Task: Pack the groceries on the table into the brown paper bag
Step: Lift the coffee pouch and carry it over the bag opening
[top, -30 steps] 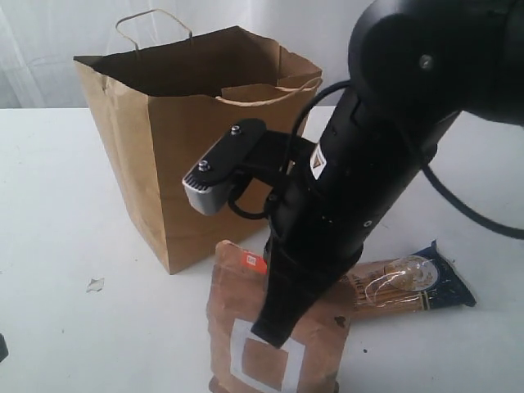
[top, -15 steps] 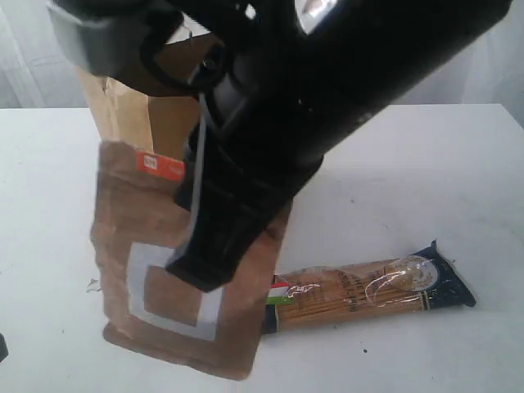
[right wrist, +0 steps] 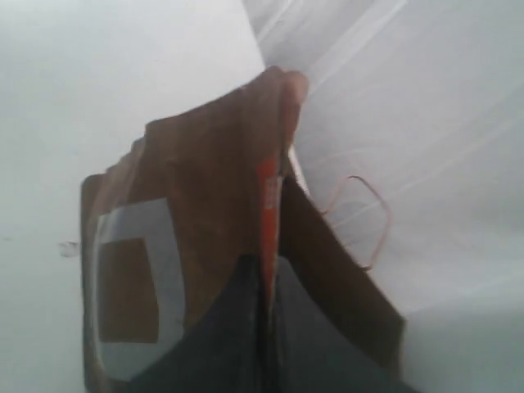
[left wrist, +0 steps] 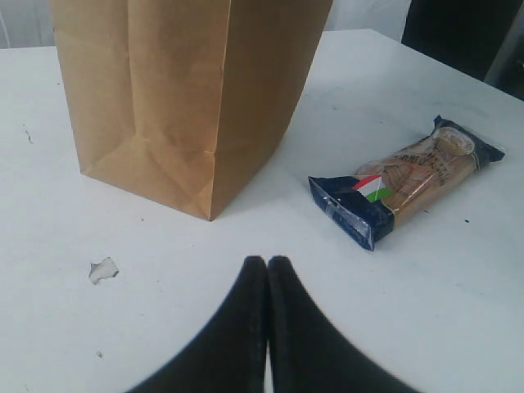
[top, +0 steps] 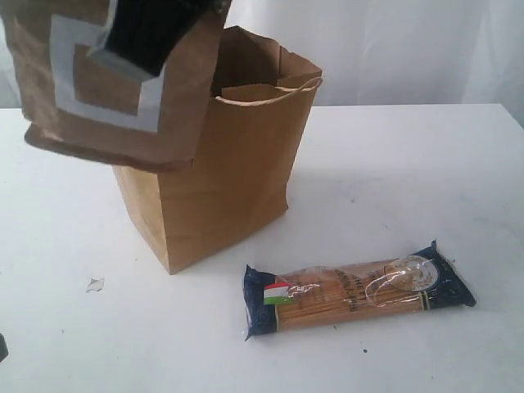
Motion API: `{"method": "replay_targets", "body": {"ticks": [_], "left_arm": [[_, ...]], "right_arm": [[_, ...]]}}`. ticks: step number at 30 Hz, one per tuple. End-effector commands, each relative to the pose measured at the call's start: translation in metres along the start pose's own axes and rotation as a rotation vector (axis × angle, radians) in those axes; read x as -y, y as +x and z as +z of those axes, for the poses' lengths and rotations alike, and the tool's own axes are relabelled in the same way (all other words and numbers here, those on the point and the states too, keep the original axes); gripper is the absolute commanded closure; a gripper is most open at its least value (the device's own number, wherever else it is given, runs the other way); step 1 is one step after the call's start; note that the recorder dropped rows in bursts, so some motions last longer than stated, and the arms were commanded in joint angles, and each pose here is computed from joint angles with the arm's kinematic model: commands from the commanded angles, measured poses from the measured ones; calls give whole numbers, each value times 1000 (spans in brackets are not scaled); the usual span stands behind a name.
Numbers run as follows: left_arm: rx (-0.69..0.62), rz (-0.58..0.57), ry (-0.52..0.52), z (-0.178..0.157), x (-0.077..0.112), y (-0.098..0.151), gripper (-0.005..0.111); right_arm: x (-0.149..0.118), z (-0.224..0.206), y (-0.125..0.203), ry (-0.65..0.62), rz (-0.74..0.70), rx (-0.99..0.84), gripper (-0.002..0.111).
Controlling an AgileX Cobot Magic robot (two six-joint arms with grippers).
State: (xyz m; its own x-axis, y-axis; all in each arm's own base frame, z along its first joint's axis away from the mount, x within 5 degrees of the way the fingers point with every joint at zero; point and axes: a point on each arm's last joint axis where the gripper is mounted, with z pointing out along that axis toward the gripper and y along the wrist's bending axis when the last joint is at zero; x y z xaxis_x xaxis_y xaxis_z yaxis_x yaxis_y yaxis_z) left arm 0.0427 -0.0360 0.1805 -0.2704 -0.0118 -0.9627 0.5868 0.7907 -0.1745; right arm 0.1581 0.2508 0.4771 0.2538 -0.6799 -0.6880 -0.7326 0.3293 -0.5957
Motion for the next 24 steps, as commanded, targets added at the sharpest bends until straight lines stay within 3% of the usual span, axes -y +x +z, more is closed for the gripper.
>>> {"method": "replay_targets", "body": {"ticks": [1,8,15,24], "left_arm": [[5,-5,7,0,0,0,107],[5,-5,7,0,0,0,107],[5,-5,7,0,0,0,107],[5,-5,7,0,0,0,107]], "right_arm": [[18,2,-6,187,-151,-3,108],[30,13,-4,356,-320,-75,108],[41,19,-9,539,-338,-61,108],[51,43,3,624,-293,-105,108]]}}
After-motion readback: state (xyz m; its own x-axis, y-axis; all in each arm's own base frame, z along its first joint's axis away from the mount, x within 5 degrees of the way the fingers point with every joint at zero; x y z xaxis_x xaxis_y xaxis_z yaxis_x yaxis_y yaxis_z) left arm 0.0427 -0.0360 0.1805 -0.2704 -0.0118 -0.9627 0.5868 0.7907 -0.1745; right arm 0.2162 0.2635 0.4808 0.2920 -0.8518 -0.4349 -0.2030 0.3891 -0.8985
